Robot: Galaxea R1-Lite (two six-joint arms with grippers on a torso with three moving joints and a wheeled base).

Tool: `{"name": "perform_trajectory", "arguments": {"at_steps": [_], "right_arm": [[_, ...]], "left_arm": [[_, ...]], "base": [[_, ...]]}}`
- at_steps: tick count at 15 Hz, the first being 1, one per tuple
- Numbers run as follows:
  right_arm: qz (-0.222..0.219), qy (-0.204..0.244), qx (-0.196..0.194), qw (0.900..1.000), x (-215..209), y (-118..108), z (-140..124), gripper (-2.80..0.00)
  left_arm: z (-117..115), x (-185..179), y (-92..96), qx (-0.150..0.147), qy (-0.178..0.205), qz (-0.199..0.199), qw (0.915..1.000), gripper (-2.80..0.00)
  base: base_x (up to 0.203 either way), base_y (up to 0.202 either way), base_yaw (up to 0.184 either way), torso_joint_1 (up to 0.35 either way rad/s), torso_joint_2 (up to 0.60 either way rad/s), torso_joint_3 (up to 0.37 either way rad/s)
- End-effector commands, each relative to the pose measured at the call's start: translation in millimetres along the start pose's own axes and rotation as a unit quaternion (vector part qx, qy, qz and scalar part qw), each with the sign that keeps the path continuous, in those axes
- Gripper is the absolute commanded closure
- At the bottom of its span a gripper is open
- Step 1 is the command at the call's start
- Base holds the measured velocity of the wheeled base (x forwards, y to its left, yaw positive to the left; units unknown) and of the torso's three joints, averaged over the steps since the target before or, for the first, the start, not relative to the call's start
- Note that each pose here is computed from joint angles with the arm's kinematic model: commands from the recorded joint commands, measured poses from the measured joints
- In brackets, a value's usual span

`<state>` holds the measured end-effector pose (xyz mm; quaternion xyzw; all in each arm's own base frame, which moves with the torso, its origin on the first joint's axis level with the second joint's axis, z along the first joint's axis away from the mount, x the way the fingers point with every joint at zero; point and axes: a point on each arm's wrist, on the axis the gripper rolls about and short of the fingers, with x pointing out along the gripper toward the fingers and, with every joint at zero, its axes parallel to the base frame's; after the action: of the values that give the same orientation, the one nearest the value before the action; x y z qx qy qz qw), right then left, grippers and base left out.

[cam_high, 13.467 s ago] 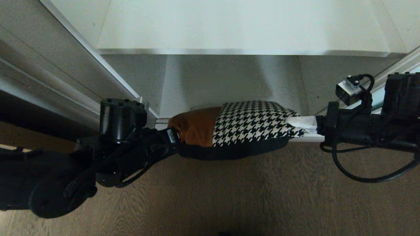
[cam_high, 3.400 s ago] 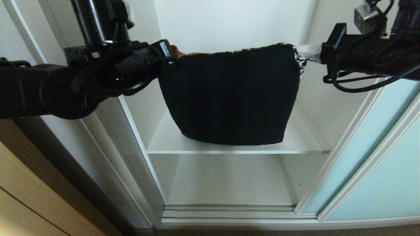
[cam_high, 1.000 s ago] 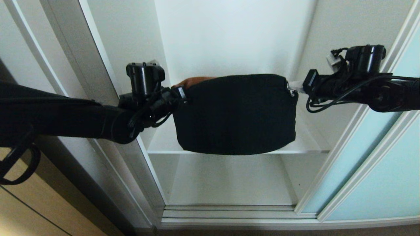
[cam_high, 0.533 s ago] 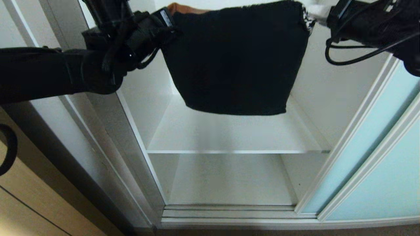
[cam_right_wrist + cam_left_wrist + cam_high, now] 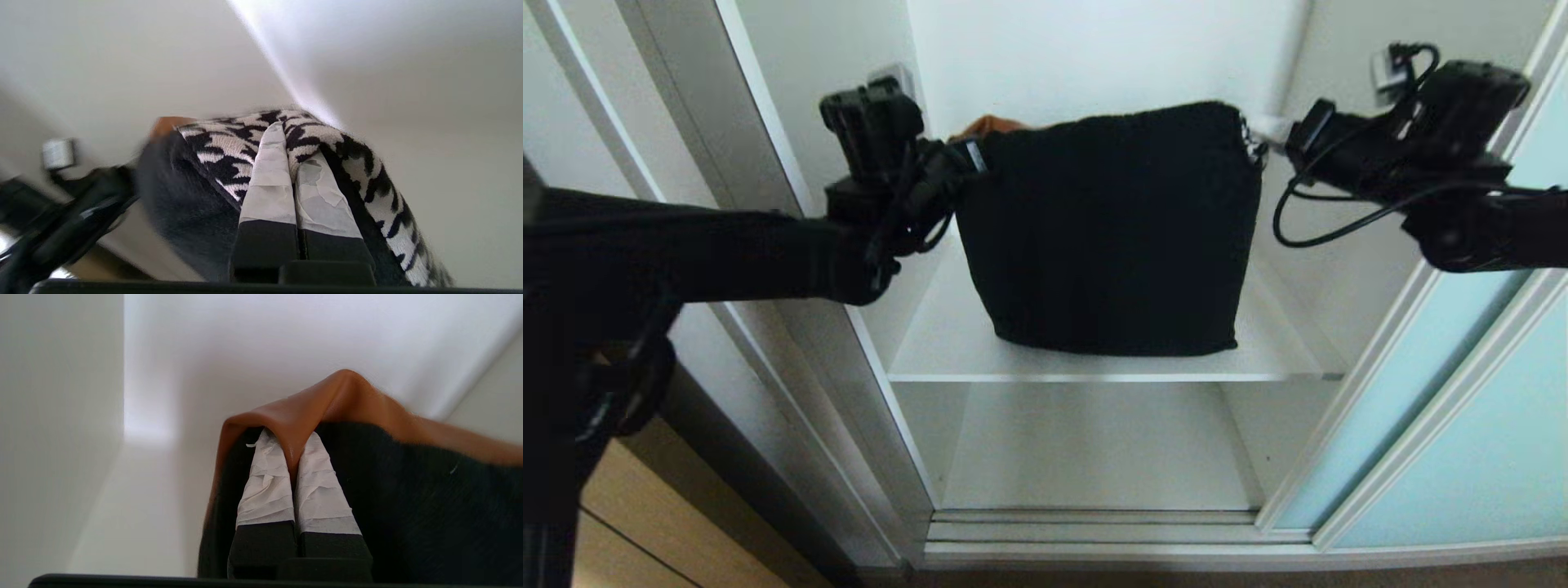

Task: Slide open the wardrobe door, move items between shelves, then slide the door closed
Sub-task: Place the pillow on the higher shelf

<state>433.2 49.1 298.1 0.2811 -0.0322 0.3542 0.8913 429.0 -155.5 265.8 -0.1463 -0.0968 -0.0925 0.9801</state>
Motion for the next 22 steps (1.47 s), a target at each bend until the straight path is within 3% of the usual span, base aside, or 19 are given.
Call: {"name": "perform_trajectory", "arguments": {"at_steps": [1,3,4,7,10,13,15,16,19,22], "right_arm": [[-0.072,0.073,0.064,0.993,14,-101,-87,0.00],[-0.102,0.089,0.082,0.987,10,-135,-108,0.00],[-0.106,0.090,0.085,0.987,11,-135,-103,0.00],[-0.120,0.100,0.099,0.983,6,-128,-96,0.00],[-0.137,0.120,0.119,0.976,-10,-101,-82,0.00],[-0.171,0.160,0.155,0.960,-24,-81,-74,0.00],[-0.182,0.173,0.165,0.954,-34,-68,-70,0.00],[-0.186,0.179,0.169,0.951,-39,-63,-71,0.00],[-0.193,0.184,0.176,0.948,-47,-53,-67,0.00],[-0.181,0.159,0.159,0.957,-65,-20,-36,0.00]], "left_arm": [[-110,18,36.1,0.024,0.099,0.040,0.9940,0.00],[-144,23,61.0,0.033,0.123,0.065,0.9898,0.00],[-144,26,65.2,0.033,0.127,0.070,0.9889,0.00],[-137,14,64.9,0.029,0.145,0.076,0.9861,0.00],[-111,-8,52.6,0.006,0.187,0.070,0.9799,0.00],[-74,-29,38.6,-0.057,0.252,0.056,0.9644,0.00],[-61,-47,32.5,-0.093,0.325,0.044,0.9403,0.00],[-60,-51,30.9,-0.102,0.345,0.042,0.9320,0.00],[-59,-52,30.3,-0.104,0.353,0.045,0.9290,0.00],[-16,-64,22.1,-0.111,0.313,0.028,0.9429,0.00]], "base": [[0.000,0.000,0.000,0.000,0.00,0.000],[0.000,0.000,0.000,0.000,0.00,0.000],[0.000,0.000,0.000,0.000,0.00,0.000],[0.000,0.000,0.000,0.000,0.00,0.000],[0.000,0.000,0.000,0.000,0.00,0.000],[0.000,0.000,0.000,0.000,0.00,0.000],[0.000,0.000,0.000,0.000,0.00,0.000],[0.000,0.000,0.000,0.000,0.00,0.000],[0.000,0.000,0.000,0.000,0.00,0.000],[0.000,0.000,0.000,0.000,0.00,0.000]]}}
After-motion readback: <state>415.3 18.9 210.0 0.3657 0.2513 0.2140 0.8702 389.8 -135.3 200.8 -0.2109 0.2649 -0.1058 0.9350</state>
